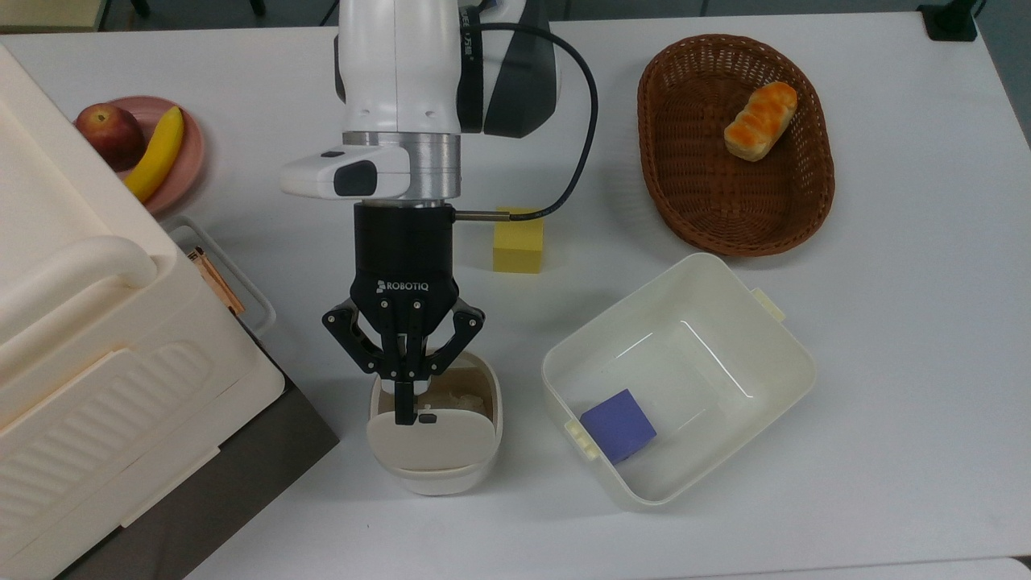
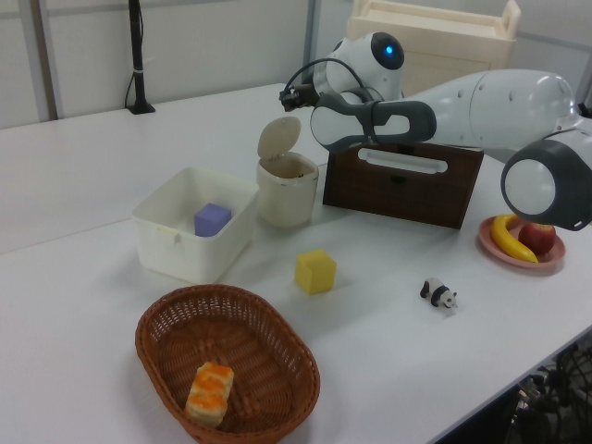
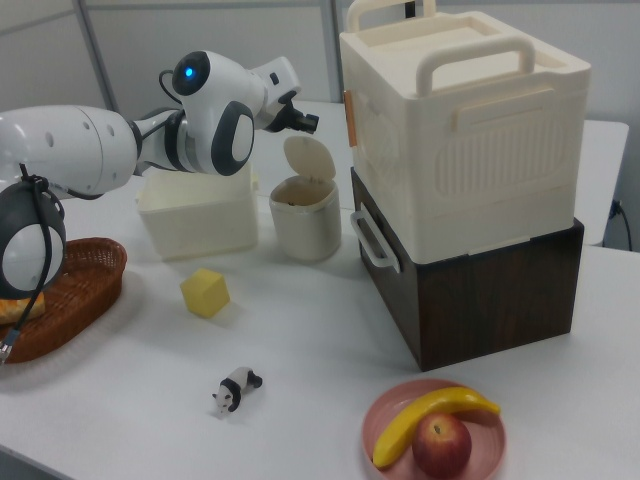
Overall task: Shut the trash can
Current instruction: 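Lower the gripper behind the raised lid of the trash can, then push the raised lid forward and down onto the trash can rim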
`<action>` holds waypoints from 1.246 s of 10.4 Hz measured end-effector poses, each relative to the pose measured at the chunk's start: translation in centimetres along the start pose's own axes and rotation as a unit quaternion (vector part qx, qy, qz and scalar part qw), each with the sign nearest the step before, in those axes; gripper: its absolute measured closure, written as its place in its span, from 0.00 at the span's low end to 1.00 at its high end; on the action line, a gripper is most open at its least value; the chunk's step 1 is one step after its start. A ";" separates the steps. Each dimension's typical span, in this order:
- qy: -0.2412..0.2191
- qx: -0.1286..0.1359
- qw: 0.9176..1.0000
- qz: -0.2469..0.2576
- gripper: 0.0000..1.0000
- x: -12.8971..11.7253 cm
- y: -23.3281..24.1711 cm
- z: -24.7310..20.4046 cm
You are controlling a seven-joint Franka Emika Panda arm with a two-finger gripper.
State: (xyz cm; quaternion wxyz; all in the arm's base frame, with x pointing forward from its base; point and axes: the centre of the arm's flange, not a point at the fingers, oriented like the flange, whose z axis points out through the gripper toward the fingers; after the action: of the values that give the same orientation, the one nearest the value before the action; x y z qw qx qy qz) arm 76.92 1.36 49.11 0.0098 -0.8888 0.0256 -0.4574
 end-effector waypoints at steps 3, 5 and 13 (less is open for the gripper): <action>-0.002 -0.001 1.000 -0.006 0.99 -0.3 -0.1 0.3; -0.003 -0.003 1.000 -0.011 0.99 -0.5 -0.1 0.5; -0.021 -0.003 0.999 -0.047 0.99 -2.3 -1.1 1.0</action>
State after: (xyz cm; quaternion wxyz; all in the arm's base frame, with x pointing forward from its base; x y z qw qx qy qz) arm 76.49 2.59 46.69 -0.0135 -0.8986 -0.0147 -0.4384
